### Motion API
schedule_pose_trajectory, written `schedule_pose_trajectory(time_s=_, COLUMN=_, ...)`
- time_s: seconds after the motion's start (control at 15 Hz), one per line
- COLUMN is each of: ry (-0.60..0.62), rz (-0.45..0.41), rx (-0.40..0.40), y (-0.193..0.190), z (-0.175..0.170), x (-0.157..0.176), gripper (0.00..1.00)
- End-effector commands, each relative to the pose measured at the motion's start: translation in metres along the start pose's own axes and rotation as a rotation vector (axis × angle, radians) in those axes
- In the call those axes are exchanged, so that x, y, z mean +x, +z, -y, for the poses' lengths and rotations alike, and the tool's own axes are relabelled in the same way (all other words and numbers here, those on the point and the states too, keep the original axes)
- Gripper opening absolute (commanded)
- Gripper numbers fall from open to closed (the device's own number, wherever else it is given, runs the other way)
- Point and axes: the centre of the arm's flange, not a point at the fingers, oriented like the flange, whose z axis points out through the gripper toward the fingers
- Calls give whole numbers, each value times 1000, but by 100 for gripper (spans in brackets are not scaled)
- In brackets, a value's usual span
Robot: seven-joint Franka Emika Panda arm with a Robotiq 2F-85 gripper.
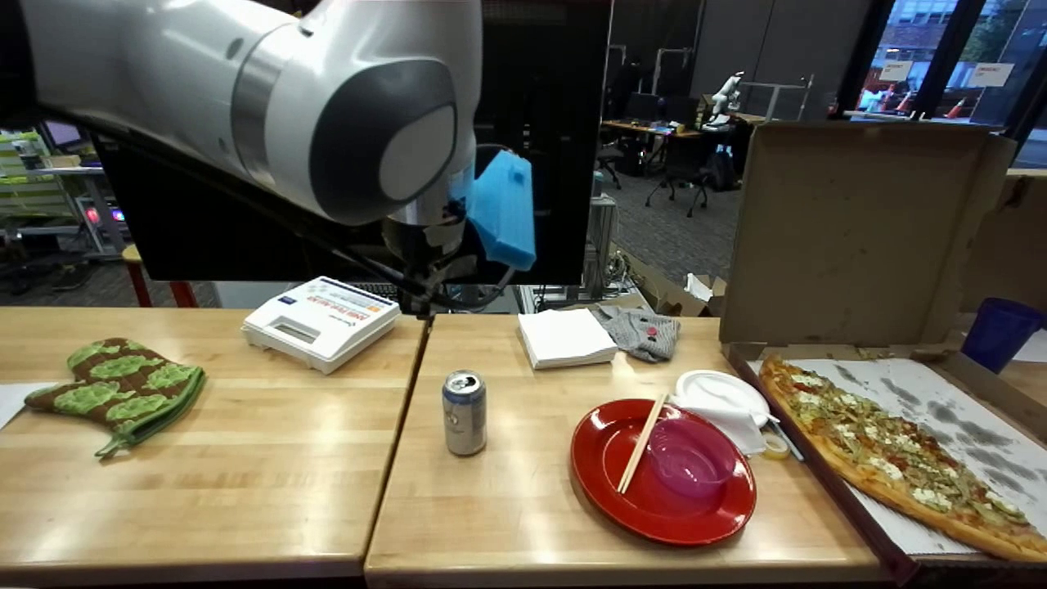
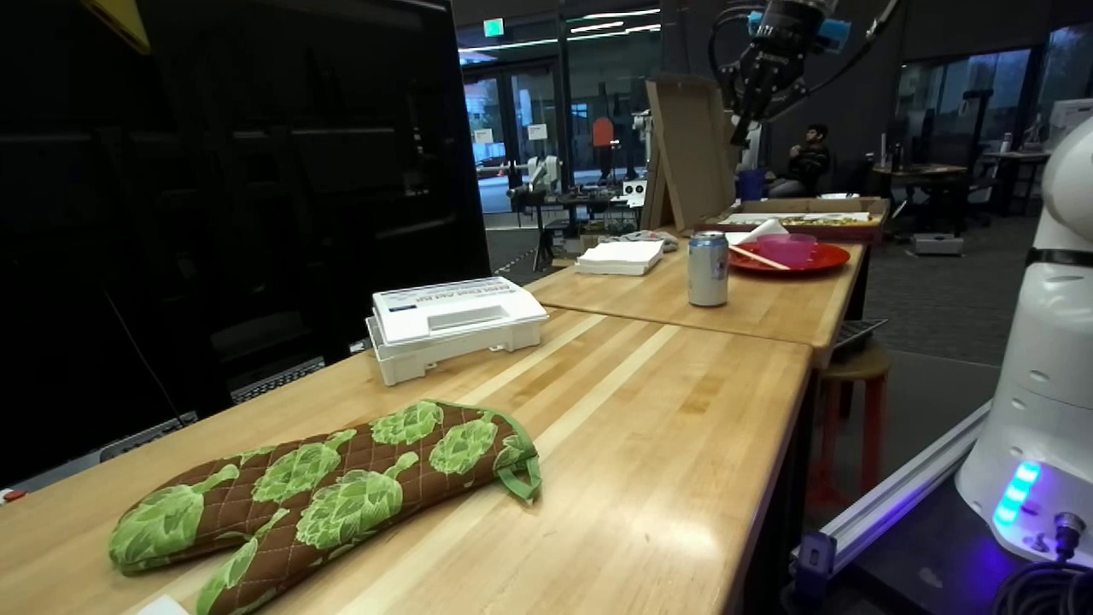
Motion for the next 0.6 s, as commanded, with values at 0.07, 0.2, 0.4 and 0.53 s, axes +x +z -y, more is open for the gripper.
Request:
schedule_pose_trajectory(time_s=0.07, ry=138, rz=-81, rx=11, y=20, z=8, x=-44, gripper=0)
schedule_pose_trajectory(time_s=0.2, ry=154, rz=-139, rx=9, y=34, z=16, x=-49, gripper=0)
schedule_pose_trajectory(time_s=0.4, ry=140, rz=-141, rx=26, y=36, z=19, x=-43, gripper=5)
schedule_pose_trajectory(time_s=0.53, ry=142, rz=-138, rx=30, y=37, z=19, x=-43, gripper=18)
